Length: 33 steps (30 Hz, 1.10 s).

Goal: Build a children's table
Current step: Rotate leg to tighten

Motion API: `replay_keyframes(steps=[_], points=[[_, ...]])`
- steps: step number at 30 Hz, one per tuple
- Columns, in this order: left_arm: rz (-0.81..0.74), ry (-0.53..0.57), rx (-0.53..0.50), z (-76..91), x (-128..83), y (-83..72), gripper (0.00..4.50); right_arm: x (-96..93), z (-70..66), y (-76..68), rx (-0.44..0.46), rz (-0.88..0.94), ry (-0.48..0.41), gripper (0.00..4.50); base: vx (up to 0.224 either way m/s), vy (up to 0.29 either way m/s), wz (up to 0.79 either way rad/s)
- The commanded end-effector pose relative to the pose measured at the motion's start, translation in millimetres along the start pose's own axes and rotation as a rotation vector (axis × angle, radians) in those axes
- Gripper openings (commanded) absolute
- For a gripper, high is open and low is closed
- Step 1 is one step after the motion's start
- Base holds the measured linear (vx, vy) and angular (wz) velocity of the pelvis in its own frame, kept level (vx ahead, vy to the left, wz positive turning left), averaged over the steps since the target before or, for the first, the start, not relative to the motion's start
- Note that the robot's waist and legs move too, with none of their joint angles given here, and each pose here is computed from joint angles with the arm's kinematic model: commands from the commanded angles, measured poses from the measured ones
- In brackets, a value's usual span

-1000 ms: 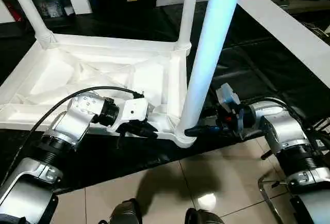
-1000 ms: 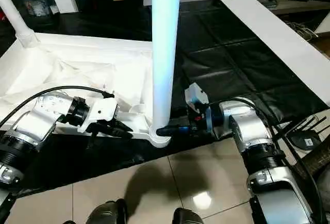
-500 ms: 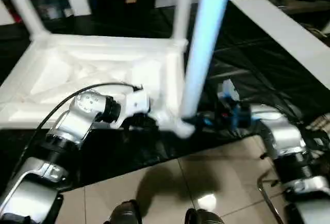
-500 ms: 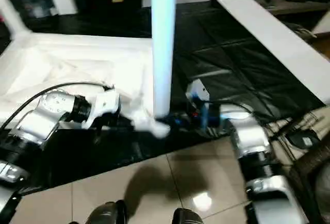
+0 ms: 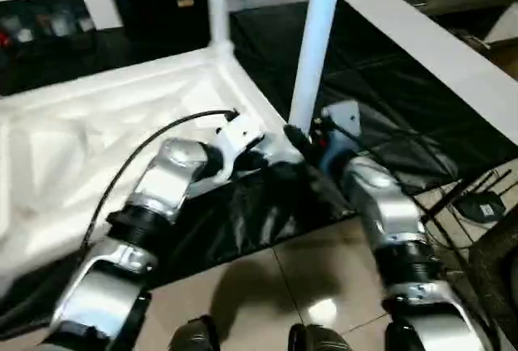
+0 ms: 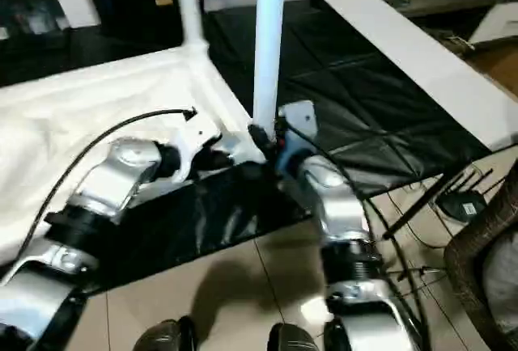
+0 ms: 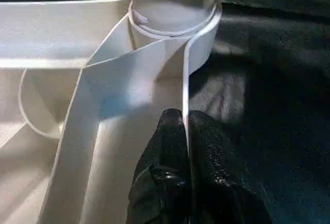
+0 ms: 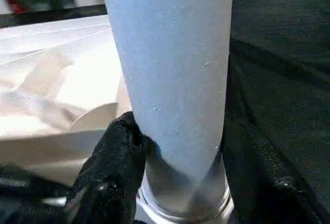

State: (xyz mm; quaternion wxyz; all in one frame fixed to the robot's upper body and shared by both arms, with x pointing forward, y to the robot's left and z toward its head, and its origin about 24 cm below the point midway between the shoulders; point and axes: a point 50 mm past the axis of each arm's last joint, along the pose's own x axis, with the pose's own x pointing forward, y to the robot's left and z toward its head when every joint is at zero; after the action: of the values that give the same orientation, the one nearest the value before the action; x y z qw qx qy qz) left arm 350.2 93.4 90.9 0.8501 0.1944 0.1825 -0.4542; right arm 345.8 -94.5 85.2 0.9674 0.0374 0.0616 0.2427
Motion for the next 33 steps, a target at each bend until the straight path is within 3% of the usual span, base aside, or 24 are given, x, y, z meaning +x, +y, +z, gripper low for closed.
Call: replay_keyframes(steps=[1,3,5,7,13,15,20,26,33], points=[[-0.046,-0.120,0.079,38.7,12,-14.3,0.00,14.2,-11.3,57.5,0.045,0.255,0.047,2.26,0.000,0.000,0.00],[-0.047,-0.110,0.090,34.7,9,-12.4,0.00,10.9,-11.1,50.0,0.041,0.253,0.037,2.61,0.000,0.000,0.00],[-0.062,-0.100,0.106,26.4,2,-10.2,0.00,3.4,-9.6,33.3,0.007,0.248,0.025,2.67,0.000,0.000,0.00],[-0.068,-0.095,0.116,23.1,0,-9.4,0.00,-0.2,-9.3,27.3,-0.016,0.259,0.026,2.81,0.000,0.000,0.00],[-0.100,-0.023,0.167,1.7,-13,-1.5,0.00,-28.7,-9.4,-19.4,-0.071,0.301,0.058,3.21,0.000,0.000,0.00],[-0.105,-0.021,0.168,0.4,-14,-1.2,0.00,-32.0,-8.5,-23.3,-0.081,0.313,0.057,3.57,0.000,0.000,0.00],[-0.177,0.002,0.220,-9.0,-24,1.2,0.00,-64.3,0.5,-58.3,-0.194,0.428,0.099,4.00,0.000,0.000,0.00],[-0.194,0.011,0.249,-10.4,-26,1.9,0.00,-80.1,9.3,-72.4,-0.209,0.458,0.105,4.48,0.000,0.000,0.00],[-0.193,-0.005,0.260,-9.7,-24,1.4,0.00,-90.0,18.1,-74.0,-0.158,0.502,0.067,4.49,0.000,0.000,0.00]])
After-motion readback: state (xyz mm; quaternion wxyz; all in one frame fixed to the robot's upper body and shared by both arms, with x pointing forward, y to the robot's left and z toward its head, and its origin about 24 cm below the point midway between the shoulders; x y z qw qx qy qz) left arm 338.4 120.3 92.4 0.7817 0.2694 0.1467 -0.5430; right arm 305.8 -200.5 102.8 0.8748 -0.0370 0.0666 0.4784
